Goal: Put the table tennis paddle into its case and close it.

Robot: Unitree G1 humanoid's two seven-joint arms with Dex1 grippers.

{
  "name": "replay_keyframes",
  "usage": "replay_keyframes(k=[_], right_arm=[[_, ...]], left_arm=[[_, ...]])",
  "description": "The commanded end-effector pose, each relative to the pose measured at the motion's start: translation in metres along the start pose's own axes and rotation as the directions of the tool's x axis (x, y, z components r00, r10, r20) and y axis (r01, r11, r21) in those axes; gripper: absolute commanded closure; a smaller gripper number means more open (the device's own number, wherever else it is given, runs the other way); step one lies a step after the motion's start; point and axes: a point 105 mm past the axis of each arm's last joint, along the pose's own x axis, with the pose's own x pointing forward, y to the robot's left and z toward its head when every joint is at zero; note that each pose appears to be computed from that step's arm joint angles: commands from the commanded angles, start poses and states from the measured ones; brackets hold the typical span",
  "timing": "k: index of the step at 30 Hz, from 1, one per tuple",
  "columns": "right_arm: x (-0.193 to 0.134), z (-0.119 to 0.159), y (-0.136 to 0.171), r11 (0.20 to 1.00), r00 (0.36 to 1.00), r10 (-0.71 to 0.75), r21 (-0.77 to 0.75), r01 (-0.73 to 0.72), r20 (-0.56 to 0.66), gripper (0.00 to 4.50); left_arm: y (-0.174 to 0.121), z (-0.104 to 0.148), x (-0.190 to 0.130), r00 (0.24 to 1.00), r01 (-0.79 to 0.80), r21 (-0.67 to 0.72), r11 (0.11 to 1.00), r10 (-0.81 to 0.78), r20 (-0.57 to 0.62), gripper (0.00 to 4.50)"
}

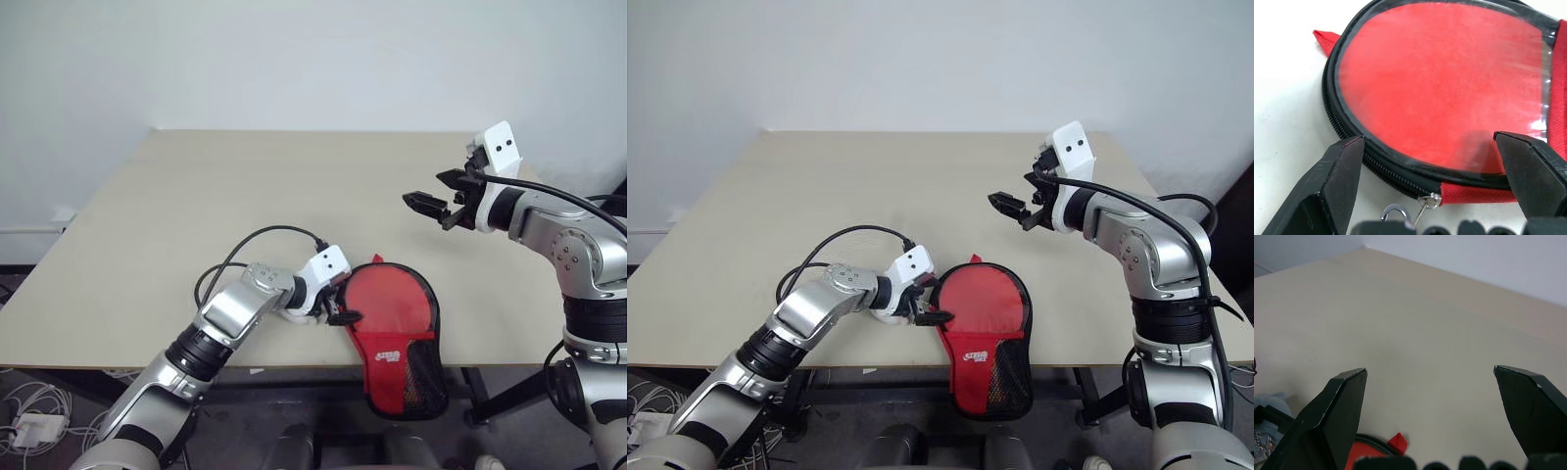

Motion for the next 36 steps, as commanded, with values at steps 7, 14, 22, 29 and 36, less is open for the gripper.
replay_keyframes(k=[7,14,22,29,36], right_arm=[[-0.007,0.018,0.003,0.999,0.998,0.014,-0.042,-0.012,0.055,0.0],[-0.01,0.023,-0.002,0.998,0.998,0.03,-0.064,-0.026,0.048,0.0],[0.002,0.029,-0.017,0.996,0.999,0.026,-0.089,-0.022,0.044,0.0],[0.033,0.033,-0.021,0.991,0.997,0.077,-0.112,-0.076,0.007,0.0],[0.07,0.038,-0.003,0.971,0.985,0.171,-0.165,-0.172,-0.019,0.0]], left_arm=[[0.002,0.043,-0.006,0.99,-0.01,0.126,0.992,-0.008,0.141,0.03],[-0.019,0.078,-0.009,0.974,0.053,0.286,0.957,-0.112,0.195,0.03],[-0.045,0.088,0.03,0.957,0.094,0.289,0.953,-0.167,0.239,0.03],[-0.054,0.064,0.052,0.971,0.073,0.272,0.959,-0.131,0.201,0.03],[-0.056,0.053,0.057,0.979,0.049,0.265,0.963,-0.1,0.179,0.03]])
